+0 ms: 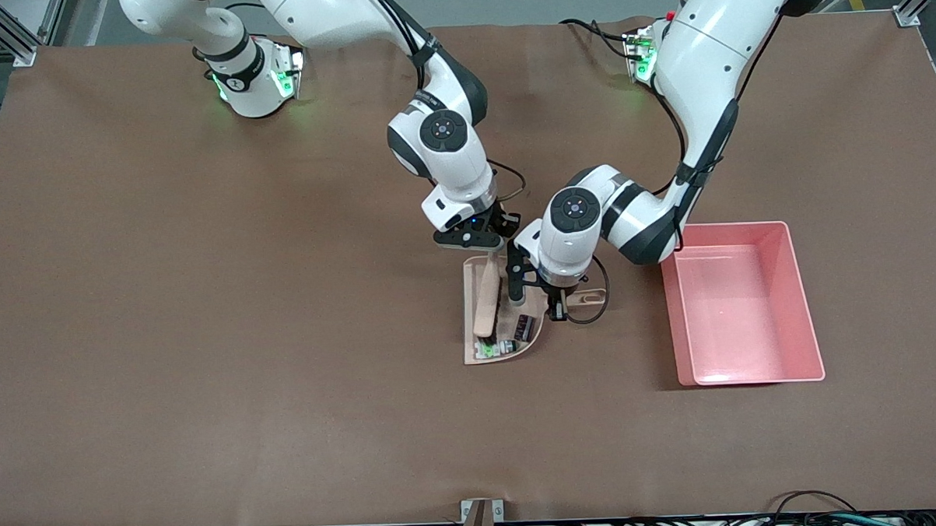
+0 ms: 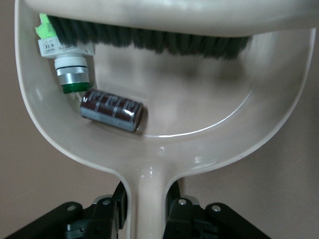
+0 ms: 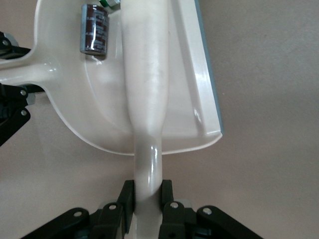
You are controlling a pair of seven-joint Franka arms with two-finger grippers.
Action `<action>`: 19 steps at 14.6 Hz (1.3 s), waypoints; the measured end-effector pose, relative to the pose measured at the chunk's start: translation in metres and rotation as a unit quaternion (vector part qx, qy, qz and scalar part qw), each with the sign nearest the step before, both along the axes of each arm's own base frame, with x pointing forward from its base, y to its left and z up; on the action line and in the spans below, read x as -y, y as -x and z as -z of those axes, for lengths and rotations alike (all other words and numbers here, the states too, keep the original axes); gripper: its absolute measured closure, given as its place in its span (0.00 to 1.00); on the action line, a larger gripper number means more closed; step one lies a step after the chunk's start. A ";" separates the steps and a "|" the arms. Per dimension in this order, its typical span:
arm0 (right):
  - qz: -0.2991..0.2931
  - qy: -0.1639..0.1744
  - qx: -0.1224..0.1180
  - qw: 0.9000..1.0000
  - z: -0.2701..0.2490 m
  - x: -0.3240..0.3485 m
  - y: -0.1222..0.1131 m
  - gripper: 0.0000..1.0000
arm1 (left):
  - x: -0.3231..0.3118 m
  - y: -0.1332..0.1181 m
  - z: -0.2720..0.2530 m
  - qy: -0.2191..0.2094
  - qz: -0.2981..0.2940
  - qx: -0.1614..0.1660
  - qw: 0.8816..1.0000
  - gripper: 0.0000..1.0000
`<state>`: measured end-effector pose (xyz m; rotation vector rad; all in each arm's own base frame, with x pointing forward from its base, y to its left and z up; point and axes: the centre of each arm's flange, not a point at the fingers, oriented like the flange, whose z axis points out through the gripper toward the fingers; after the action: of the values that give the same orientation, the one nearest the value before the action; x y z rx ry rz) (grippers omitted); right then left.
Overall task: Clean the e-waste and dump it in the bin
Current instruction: 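Lower the brush back onto the table with the right gripper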
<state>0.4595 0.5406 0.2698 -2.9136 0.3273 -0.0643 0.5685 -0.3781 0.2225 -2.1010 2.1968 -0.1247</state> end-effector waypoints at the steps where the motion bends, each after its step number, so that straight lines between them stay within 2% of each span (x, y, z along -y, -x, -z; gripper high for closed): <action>1: 0.001 0.006 -0.007 1.000 -0.004 0.000 -0.002 0.74 | 0.000 0.000 0.000 0.000 0.000 0.000 1.000 0.66; 5: 0.017 0.015 -0.016 1.000 -0.029 0.020 -0.026 0.74 | -0.001 -0.001 0.000 0.000 -0.001 0.000 1.000 0.66; 9: 0.018 0.029 -0.033 0.999 -0.063 0.069 -0.058 0.74 | -0.002 -0.002 0.000 0.001 -0.002 0.001 1.000 0.66; 12: 0.005 0.042 -0.034 0.999 -0.075 0.119 -0.071 0.74 | -0.004 -0.004 -0.001 0.001 -0.004 0.002 1.000 0.66; 15: -0.004 0.079 -0.033 0.996 -0.079 0.190 -0.069 0.74 | -0.008 -0.009 -0.004 0.006 -0.009 0.004 1.000 0.66; 19: 0.004 0.098 -0.044 0.994 -0.078 0.284 -0.031 0.74 | -0.011 -0.016 -0.010 0.027 -0.013 0.017 0.999 0.66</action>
<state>0.4907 0.2570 0.3481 -3.1155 0.3651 0.0332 0.5842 -0.3674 0.2329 -2.1373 2.1705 -0.2176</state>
